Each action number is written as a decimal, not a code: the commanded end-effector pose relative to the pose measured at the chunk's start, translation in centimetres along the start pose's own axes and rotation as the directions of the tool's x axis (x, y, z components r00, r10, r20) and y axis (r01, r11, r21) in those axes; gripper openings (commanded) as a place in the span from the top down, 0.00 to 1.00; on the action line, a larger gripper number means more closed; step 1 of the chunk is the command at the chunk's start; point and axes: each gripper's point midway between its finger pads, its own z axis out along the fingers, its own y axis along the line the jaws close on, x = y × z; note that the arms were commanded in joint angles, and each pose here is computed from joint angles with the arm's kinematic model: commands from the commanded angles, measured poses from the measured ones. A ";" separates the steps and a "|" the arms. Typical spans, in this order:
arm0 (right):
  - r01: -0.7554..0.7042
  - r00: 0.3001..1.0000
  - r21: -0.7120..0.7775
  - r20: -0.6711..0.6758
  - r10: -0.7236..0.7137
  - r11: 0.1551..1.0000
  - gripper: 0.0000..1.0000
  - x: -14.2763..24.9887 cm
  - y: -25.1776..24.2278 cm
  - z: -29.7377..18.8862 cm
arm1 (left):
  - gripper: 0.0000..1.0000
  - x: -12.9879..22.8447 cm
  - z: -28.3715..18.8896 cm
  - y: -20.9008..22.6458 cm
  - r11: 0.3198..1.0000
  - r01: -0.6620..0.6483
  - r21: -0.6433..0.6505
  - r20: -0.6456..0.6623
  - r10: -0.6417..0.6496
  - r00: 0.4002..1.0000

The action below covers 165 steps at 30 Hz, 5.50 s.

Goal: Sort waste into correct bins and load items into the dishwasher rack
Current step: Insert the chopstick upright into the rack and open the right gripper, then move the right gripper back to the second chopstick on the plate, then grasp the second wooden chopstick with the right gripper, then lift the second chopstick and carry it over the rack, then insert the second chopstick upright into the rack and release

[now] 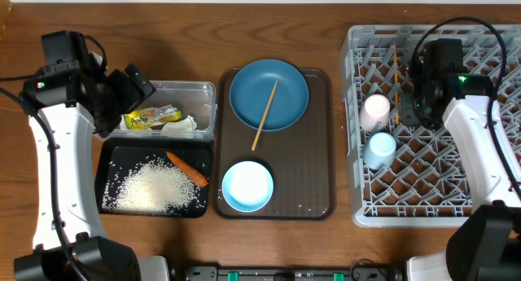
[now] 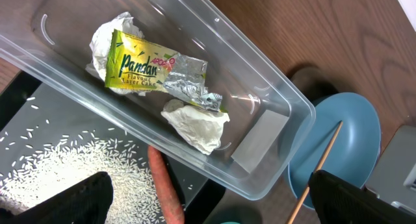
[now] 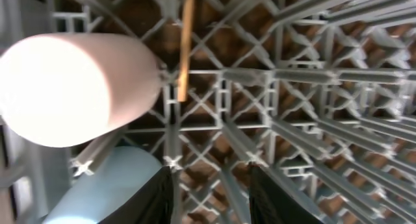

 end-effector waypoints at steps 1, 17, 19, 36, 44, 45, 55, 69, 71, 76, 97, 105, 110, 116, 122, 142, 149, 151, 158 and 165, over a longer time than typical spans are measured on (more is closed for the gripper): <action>-0.023 1.000 -0.137 0.016 0.025 0.990 0.60 -0.6 2.2 -1.0 | 0.02 -0.1 -0.1 0.3 1.000 -0.010 -0.010 0.004 0.010 1.000; -0.121 0.992 -0.577 -0.034 0.125 0.808 0.53 -1.6 17.0 -8.4 | 0.02 -0.1 -0.1 0.3 1.000 -0.010 -0.010 0.004 0.010 1.000; -0.134 0.989 -0.585 -0.034 0.141 0.800 0.51 -1.5 19.4 -8.6 | 0.02 -0.1 -0.1 0.3 1.000 -0.010 -0.010 0.004 0.010 1.000; -0.260 0.957 -0.552 -0.039 0.286 0.792 0.57 3.1 30.6 -8.3 | 0.02 -0.1 -0.1 0.3 1.000 -0.010 -0.010 0.004 0.010 1.000; -0.262 0.950 -0.558 -0.004 0.314 0.787 0.56 4.2 32.4 -7.4 | 0.02 -0.1 -0.1 0.3 1.000 -0.010 -0.010 0.004 0.010 1.000; -0.268 0.948 -0.560 -0.007 0.319 0.784 0.56 4.2 32.5 -7.3 | 0.02 -0.1 -0.1 0.3 1.000 -0.010 -0.010 0.004 0.010 1.000; -0.268 0.955 -0.549 -0.041 0.295 0.792 0.52 4.5 33.9 -4.8 | 0.02 -0.1 -0.1 0.3 1.000 -0.010 -0.010 0.004 0.010 1.000; -0.269 0.960 -0.540 -0.087 0.265 0.797 0.47 5.1 36.1 -0.9 | 0.02 -0.1 -0.1 0.3 1.000 -0.010 -0.010 0.004 0.010 1.000; -0.271 0.960 -0.532 -0.093 0.263 0.802 0.47 5.3 36.1 -0.5 | 0.02 -0.1 -0.1 0.3 1.000 -0.010 -0.010 0.004 0.010 1.000; -0.273 0.961 -0.519 -0.102 0.259 0.810 0.51 5.6 36.1 0.2 | 0.02 -0.1 -0.1 0.3 1.000 -0.010 -0.010 0.004 0.010 1.000; -0.275 0.961 -0.503 -0.113 0.253 0.819 0.86 6.0 35.8 0.4 | 0.02 -0.1 -0.1 0.3 1.000 -0.010 -0.010 0.004 0.010 1.000; -0.216 0.976 -0.541 -0.119 0.180 0.813 0.97 6.5 36.4 -0.2 | 0.02 -0.1 -0.1 0.3 1.000 -0.010 -0.010 0.004 0.010 1.000; -0.133 0.991 -0.614 -0.068 0.115 0.778 0.99 5.5 36.3 -2.8 | 0.02 -0.1 -0.1 0.3 1.000 -0.010 -0.010 0.004 0.010 1.000; -0.068 0.991 -0.647 0.045 0.127 0.759 0.99 3.1 32.1 -8.1 | 0.02 -0.1 -0.1 0.3 1.000 -0.010 -0.010 0.004 0.010 1.000; 0.004 0.979 -0.594 0.164 0.116 0.805 0.99 2.0 23.5 -11.8 | 0.02 -0.1 -0.1 0.3 1.000 -0.010 -0.010 0.004 0.010 1.000; 0.233 0.926 -0.131 0.332 -0.179 0.964 0.99 1.9 0.5 -10.0 | 0.02 -0.1 -0.1 0.3 1.000 -0.010 -0.010 0.004 0.010 1.000; 0.213 0.957 -0.082 0.219 -0.190 0.974 0.99 1.0 -0.7 -5.5 | 0.02 -0.1 -0.1 0.3 1.000 -0.010 -0.010 0.004 0.010 1.000; 0.209 0.963 -0.071 0.188 -0.193 0.975 0.99 0.8 -0.9 -4.2 | 0.02 -0.1 -0.1 0.3 1.000 -0.010 -0.010 0.004 0.010 1.000; 0.204 0.974 -0.080 0.115 -0.195 0.976 0.99 0.9 -0.9 -1.2 | 0.02 -0.1 -0.1 0.3 1.000 -0.010 -0.010 0.004 0.010 1.000; 0.138 0.987 -0.030 0.085 -0.135 0.990 0.99 0.8 -2.0 -0.3 | 0.02 -0.1 -0.1 0.3 1.000 -0.010 -0.010 0.004 0.010 1.000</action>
